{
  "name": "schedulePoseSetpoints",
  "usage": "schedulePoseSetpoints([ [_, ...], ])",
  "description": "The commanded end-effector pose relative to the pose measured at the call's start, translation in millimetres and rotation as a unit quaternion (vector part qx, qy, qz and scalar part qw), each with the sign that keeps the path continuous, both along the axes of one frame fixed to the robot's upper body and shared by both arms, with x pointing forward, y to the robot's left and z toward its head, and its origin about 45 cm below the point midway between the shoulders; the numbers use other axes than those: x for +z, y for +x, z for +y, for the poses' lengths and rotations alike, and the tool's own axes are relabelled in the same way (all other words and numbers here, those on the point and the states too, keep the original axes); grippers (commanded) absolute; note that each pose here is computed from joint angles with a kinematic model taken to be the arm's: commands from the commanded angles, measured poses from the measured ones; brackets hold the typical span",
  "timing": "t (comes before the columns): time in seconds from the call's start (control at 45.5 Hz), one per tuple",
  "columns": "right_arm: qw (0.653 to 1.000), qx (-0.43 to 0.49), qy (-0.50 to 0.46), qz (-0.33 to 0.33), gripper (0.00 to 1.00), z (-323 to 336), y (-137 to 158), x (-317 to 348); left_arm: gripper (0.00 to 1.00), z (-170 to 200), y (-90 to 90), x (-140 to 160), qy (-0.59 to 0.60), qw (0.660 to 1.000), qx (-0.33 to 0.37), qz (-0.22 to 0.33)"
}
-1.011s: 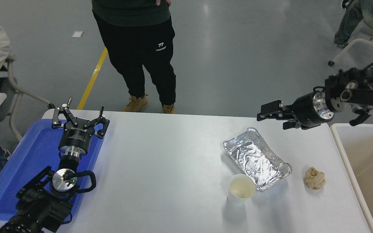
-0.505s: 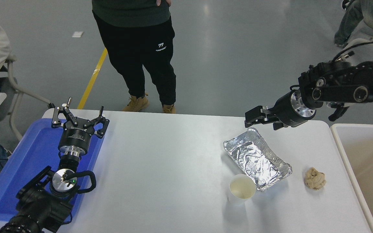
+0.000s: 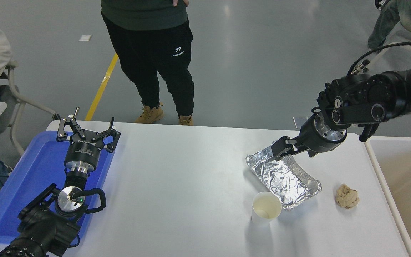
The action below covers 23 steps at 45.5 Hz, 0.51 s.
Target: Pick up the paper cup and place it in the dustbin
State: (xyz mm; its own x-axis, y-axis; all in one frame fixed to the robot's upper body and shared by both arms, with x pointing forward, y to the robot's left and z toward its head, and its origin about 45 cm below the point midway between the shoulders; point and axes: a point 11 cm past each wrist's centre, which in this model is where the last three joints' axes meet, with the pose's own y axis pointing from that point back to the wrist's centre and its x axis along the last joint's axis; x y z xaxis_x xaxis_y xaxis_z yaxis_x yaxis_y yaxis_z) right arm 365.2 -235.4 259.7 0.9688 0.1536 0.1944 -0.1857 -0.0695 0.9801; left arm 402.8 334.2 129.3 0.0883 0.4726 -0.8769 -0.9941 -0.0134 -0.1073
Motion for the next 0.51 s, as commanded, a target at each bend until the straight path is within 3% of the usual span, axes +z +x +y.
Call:
schedulePoseSetpoints([
  [0.0,1.0,-0.012,-0.01,0.026,1.0,-7.6,-19.9,15.5,1.0,0.1,-0.1,-0.1,0.0,1.0,0.001,0.0],
  [0.484,0.998,-0.04,0.005,0.052,1.0,4.6,-30.7,28.6,1.0,0.1,0.4,0.6,-0.001,1.0,0.001,-0.001],
])
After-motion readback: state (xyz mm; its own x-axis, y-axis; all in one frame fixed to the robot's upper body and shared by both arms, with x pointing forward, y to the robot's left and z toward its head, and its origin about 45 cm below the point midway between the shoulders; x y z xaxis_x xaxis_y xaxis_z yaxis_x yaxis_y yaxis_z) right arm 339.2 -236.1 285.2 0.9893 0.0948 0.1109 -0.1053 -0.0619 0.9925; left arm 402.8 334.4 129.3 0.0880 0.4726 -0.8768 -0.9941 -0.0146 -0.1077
